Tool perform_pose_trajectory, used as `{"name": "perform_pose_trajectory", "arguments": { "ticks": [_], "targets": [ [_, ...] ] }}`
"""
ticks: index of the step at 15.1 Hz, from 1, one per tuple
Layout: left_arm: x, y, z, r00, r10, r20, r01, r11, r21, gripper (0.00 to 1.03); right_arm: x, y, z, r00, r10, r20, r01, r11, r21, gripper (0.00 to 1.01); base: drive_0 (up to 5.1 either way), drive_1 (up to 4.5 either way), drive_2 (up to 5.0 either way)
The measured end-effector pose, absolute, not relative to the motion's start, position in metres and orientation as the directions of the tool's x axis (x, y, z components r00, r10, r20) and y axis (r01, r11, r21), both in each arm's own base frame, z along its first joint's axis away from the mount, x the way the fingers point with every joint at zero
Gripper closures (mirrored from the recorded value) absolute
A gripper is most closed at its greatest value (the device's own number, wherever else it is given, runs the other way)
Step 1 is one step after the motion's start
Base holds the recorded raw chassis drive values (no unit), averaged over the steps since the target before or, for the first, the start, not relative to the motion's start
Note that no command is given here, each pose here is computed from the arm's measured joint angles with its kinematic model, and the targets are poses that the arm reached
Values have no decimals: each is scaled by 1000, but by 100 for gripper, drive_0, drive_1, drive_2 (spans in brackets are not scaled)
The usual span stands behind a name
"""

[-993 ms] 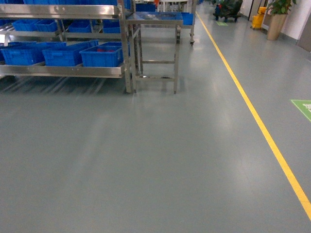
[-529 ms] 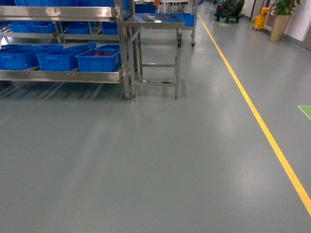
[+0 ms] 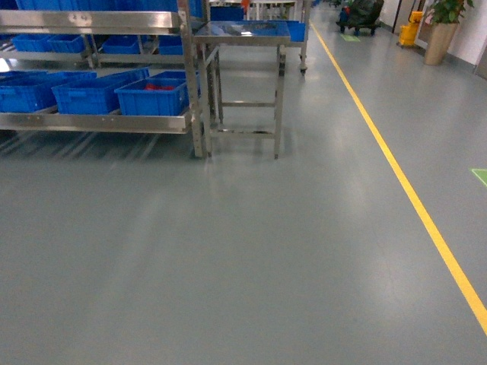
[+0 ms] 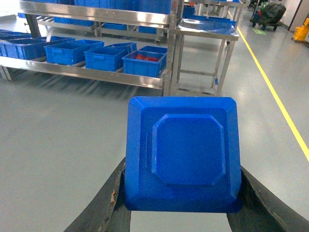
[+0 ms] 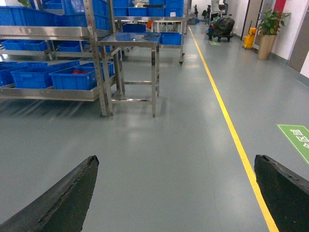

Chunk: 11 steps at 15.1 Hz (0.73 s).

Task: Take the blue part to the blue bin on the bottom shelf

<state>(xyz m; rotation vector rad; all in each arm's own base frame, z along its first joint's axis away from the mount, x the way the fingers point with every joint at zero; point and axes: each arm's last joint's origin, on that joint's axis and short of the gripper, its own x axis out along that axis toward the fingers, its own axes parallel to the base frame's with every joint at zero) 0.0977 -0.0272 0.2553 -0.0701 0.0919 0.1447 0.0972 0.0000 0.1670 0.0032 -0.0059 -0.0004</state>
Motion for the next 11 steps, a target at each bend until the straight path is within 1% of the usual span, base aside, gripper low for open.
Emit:
{"name": "perform_pose_trajectory", "arguments": {
  "ticks": [11],
  "targets": [
    [98,-27,255,985,139,-100,-146,987,-61,59,97,0,167,1000,0,2,0,1000,3,3,3,418,-412]
  ]
}}
